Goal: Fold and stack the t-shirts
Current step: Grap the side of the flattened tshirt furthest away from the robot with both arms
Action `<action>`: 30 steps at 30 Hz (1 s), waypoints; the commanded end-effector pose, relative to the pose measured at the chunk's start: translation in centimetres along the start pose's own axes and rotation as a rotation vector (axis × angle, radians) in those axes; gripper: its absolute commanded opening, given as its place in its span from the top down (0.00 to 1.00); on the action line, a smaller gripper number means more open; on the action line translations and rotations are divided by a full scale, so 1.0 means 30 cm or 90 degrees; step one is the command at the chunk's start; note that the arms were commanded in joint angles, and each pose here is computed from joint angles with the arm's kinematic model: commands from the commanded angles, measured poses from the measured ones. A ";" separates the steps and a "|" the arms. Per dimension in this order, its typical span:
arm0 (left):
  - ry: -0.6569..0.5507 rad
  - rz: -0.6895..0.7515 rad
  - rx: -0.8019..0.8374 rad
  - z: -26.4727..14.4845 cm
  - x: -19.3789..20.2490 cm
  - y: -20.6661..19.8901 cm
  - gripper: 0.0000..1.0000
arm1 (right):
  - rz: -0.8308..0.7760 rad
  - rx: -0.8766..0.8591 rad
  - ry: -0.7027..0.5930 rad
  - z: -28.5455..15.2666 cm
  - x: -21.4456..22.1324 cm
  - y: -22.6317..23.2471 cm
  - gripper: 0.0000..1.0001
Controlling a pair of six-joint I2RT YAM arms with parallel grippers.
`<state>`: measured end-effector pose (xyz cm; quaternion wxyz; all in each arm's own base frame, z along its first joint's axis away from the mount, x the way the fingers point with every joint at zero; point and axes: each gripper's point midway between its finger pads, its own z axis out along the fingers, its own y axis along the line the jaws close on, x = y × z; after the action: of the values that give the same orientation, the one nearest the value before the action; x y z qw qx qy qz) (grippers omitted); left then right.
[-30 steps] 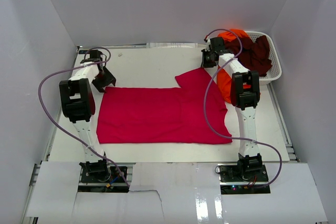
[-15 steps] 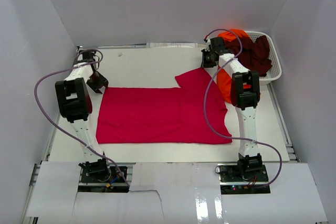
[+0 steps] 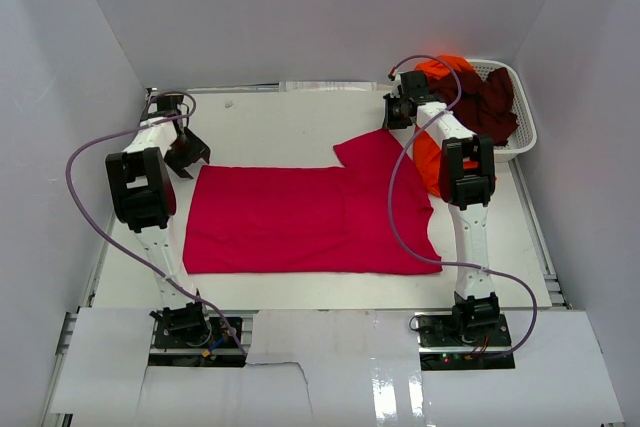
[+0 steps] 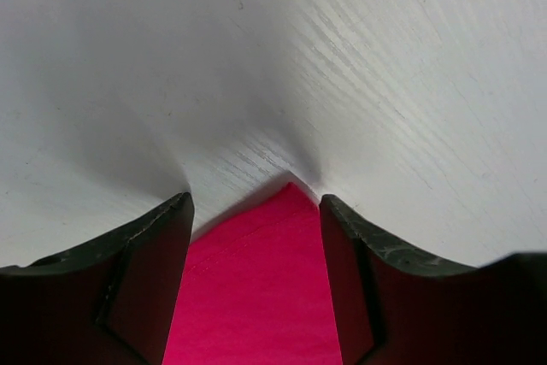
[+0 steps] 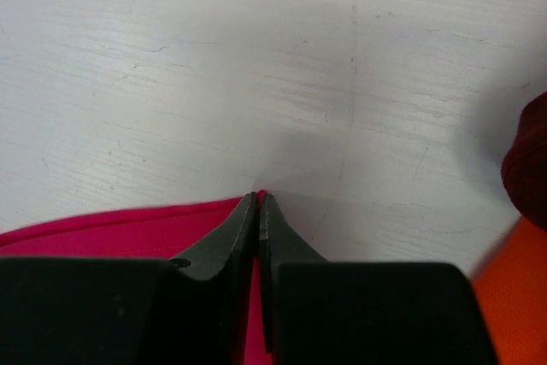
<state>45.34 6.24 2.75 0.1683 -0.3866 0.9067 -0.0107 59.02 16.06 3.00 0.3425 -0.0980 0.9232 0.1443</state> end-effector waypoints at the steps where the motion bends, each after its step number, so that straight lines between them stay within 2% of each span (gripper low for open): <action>1: -0.013 0.002 0.040 -0.031 -0.033 -0.046 0.28 | -0.008 -0.008 0.001 -0.032 -0.007 0.011 0.92; 7: 0.010 0.020 0.036 0.027 -0.018 -0.050 0.36 | -0.008 -0.008 0.001 -0.032 -0.009 0.008 0.92; 11: 0.034 0.036 0.044 0.053 0.013 -0.063 0.46 | -0.008 -0.009 0.001 -0.031 -0.009 0.009 0.92; 16: 0.040 0.051 0.034 0.059 0.032 -0.058 0.51 | -0.006 -0.005 0.002 -0.031 -0.008 0.006 0.92; 27: 0.041 0.089 0.002 0.056 0.078 -0.037 0.53 | -0.002 -0.005 0.006 -0.025 0.000 0.005 0.92; 28: 0.041 0.091 -0.004 0.060 0.080 -0.032 0.59 | -0.001 -0.005 0.007 -0.024 0.002 0.004 0.92; 30: 0.043 0.093 -0.012 0.067 0.084 -0.023 0.64 | -0.002 -0.006 0.005 -0.026 -0.004 0.006 0.92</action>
<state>46.76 4.49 2.35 0.1714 -0.3277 0.9288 -0.0222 59.01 16.10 3.01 0.3423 -0.0982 0.9231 0.1452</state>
